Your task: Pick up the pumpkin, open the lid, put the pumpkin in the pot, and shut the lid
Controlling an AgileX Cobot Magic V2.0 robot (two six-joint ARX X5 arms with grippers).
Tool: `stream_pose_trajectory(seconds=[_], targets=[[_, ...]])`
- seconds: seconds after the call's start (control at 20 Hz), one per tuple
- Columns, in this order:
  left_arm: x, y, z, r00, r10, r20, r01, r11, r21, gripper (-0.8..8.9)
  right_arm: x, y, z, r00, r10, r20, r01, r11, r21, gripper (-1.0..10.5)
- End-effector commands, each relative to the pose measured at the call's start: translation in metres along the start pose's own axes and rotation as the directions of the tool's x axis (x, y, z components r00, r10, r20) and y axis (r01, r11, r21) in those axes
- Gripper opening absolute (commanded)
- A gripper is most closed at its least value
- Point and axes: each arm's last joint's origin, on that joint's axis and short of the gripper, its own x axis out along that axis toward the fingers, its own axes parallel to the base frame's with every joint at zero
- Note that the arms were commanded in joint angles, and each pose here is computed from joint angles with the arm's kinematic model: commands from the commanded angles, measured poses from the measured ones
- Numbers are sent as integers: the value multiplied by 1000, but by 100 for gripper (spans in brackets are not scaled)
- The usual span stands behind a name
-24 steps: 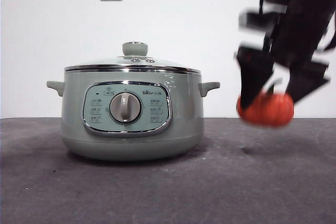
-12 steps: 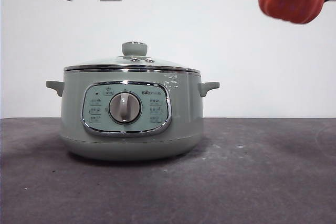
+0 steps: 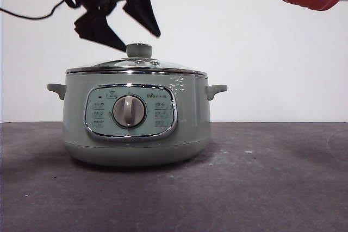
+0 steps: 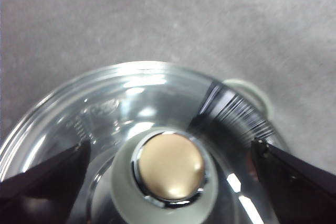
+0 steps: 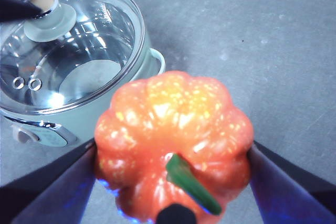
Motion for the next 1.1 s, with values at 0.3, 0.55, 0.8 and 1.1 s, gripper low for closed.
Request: stream_pose_trajectory(seconds=[0.3, 0.55, 0.8, 1.1], targets=[[10, -1, -4, 999, 13, -32, -13, 1000, 23, 722, 0, 0, 1, 1000, 2, 8, -2, 1000, 9, -11], [13, -5, -6, 998, 8, -54, -6, 1000, 30, 716, 0, 0, 1, 1000, 2, 8, -2, 1000, 9, -11], [13, -4, -9, 996, 26, -81, -24, 999, 24, 359, 0, 0, 1, 1000, 2, 7, -2, 1000, 9, -11], [13, -4, -8, 997, 25, -74, -23, 999, 25, 73, 0, 0, 1, 1000, 2, 7, -2, 1000, 9, -11]])
